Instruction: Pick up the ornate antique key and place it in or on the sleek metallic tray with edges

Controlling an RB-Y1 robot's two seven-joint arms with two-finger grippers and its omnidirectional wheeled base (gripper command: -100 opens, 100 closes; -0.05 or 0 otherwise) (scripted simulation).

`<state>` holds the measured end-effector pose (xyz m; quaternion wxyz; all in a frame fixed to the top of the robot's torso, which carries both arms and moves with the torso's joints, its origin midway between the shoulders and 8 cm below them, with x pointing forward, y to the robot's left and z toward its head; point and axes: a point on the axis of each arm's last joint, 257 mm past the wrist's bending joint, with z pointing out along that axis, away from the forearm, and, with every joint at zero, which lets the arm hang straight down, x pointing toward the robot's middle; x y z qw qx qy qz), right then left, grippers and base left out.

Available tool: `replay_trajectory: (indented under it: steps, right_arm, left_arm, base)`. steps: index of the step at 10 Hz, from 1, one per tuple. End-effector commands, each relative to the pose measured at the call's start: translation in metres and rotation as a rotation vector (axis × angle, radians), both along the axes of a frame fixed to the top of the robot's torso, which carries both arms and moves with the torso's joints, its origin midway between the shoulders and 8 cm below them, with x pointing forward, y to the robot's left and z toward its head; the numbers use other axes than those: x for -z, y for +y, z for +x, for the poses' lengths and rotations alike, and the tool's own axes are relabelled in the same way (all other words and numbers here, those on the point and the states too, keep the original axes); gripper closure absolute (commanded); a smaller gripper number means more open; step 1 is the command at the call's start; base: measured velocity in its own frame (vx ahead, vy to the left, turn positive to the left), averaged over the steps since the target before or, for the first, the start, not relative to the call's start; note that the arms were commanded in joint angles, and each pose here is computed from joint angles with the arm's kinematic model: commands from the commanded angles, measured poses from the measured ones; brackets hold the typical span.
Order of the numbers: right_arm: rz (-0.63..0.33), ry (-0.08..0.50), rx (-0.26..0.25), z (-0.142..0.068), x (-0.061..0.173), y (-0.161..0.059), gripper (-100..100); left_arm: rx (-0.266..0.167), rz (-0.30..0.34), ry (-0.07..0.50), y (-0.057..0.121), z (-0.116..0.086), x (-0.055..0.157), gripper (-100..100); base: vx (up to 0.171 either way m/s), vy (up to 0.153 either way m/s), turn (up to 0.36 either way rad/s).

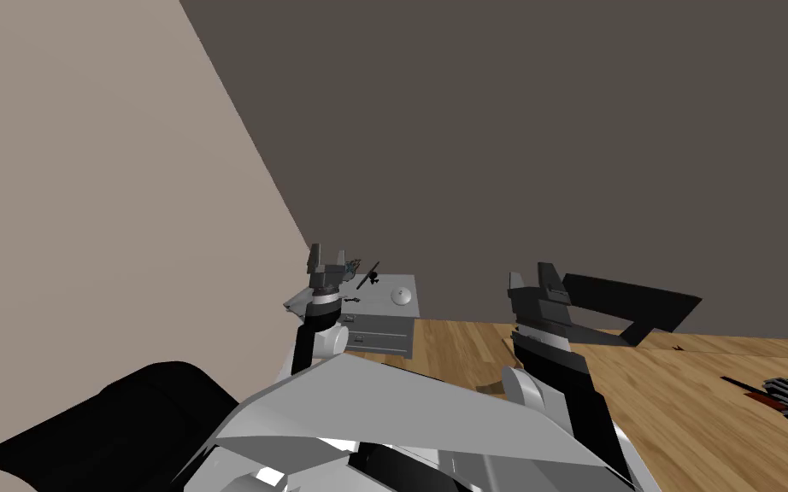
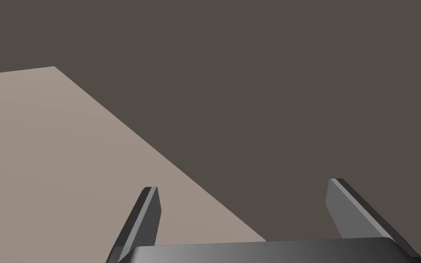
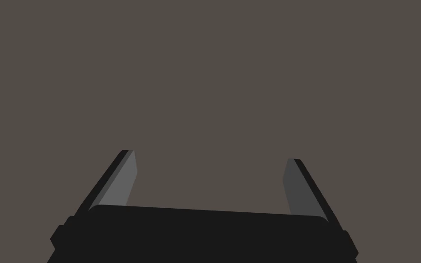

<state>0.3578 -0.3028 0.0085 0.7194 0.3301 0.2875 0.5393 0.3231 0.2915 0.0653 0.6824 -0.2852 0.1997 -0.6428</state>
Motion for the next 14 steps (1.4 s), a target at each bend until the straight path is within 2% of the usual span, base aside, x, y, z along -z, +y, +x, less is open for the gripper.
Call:
replay_trajectory:
  steps: [1, 3, 7, 8, 9, 10, 12, 14]
  right_arm:
    - [0.0, 0.0, 0.0, 0.0, 0.0, 0.0, 0]
    - [0.0, 0.0, 0.0, 0.0, 0.0, 0.0, 0]
    - [0.0, 0.0, 0.0, 0.0, 0.0, 0.0, 0]
    - [0.0, 0.0, 0.0, 0.0, 0.0, 0.0, 0]
    - [0.0, 0.0, 0.0, 0.0, 0.0, 0.0, 0]
    - [0.0, 0.0, 0.0, 0.0, 0.0, 0.0, 0]
    - [0.0, 0.0, 0.0, 0.0, 0.0, 0.0, 0]
    - [0.0, 0.0, 0.0, 0.0, 0.0, 0.0, 0]
  left_arm:
    - [0.018, 0.023, 0.02, -0.004, 0.006, 0.003, -100]
    - [0.048, 0.056, 0.065, -0.01, 0.018, 0.011, -100]
    - [0.108, 0.113, 0.2, -0.019, 0.054, 0.041, -100]
    - [0.107, 0.111, 0.211, -0.019, 0.056, 0.043, -100]
    - [0.118, 0.121, 0.258, -0.02, 0.067, 0.054, -100]
    - [0.118, 0.121, 0.258, -0.02, 0.067, 0.054, -100]
    - [0.136, 0.137, 0.339, -0.02, 0.088, 0.075, -100]
    - [0.14, 0.14, 0.4, -0.018, 0.101, 0.091, -100]
  base:
    - [-0.012, 0.001, -0.026]
    - [-0.038, 0.006, -0.05]
    - [-0.067, 0.009, -0.076]
    - [-0.056, 0.012, -0.041]
    - [-0.047, 0.015, -0.063]
    - [-0.032, 0.011, -0.028]
    - [-0.049, 0.009, -0.083]
    - [-0.052, 0.019, -0.059]
